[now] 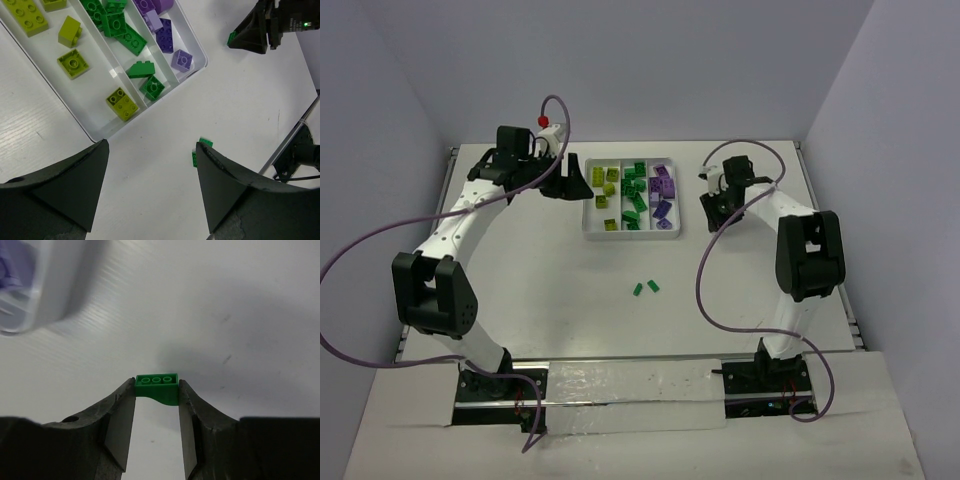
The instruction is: Sort the legos into containers by color
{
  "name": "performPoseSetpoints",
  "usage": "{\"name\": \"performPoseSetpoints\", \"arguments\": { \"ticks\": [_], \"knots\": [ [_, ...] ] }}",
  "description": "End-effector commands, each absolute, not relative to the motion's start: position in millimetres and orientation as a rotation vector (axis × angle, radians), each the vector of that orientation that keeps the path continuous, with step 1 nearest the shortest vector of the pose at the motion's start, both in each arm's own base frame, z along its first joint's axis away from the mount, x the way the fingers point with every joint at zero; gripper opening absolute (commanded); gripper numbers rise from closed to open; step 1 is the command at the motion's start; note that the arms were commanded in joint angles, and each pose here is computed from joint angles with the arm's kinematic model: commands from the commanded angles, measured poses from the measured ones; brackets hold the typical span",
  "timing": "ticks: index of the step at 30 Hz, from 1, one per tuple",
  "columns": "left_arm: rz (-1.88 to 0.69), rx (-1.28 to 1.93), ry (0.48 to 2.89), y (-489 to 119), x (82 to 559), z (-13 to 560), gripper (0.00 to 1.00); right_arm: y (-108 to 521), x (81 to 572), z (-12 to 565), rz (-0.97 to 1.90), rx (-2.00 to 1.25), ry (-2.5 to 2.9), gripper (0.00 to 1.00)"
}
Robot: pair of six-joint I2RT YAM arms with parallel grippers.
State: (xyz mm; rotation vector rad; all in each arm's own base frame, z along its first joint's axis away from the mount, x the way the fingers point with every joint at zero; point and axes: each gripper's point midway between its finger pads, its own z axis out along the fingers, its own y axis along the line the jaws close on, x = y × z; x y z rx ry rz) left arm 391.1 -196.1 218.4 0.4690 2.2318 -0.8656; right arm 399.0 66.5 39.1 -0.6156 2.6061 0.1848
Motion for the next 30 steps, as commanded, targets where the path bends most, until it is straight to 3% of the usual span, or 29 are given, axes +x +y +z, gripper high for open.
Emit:
{"name": "performPoseSetpoints", "arguments": {
  "ticks": [1, 4, 10, 22, 30],
  "knots": [
    [-0.891, 0.476, 2.165, -192, 384, 239, 0.79, 122, 418, 121, 0.264, -0.676, 2.386, 0.36],
    [-0.905, 0.424, 2.140, -181, 384, 243, 0.80, 164, 428, 163, 0.302, -0.699, 2.278, 0.36],
    [-0.948, 0.329, 2.126, -154, 383, 246, 0.84, 236, 448, 186, 0.382, -0.749, 2.200, 0.33],
    [-0.878, 0.324, 2.158, -128, 366, 224, 0.85, 304, 475, 136, 0.398, -0.813, 2.247, 0.35],
    [-0.816, 0.595, 2.121, -126, 341, 207, 0.85, 310, 476, 106, 0.401, -0.840, 2.308, 0.66]
  ]
}}
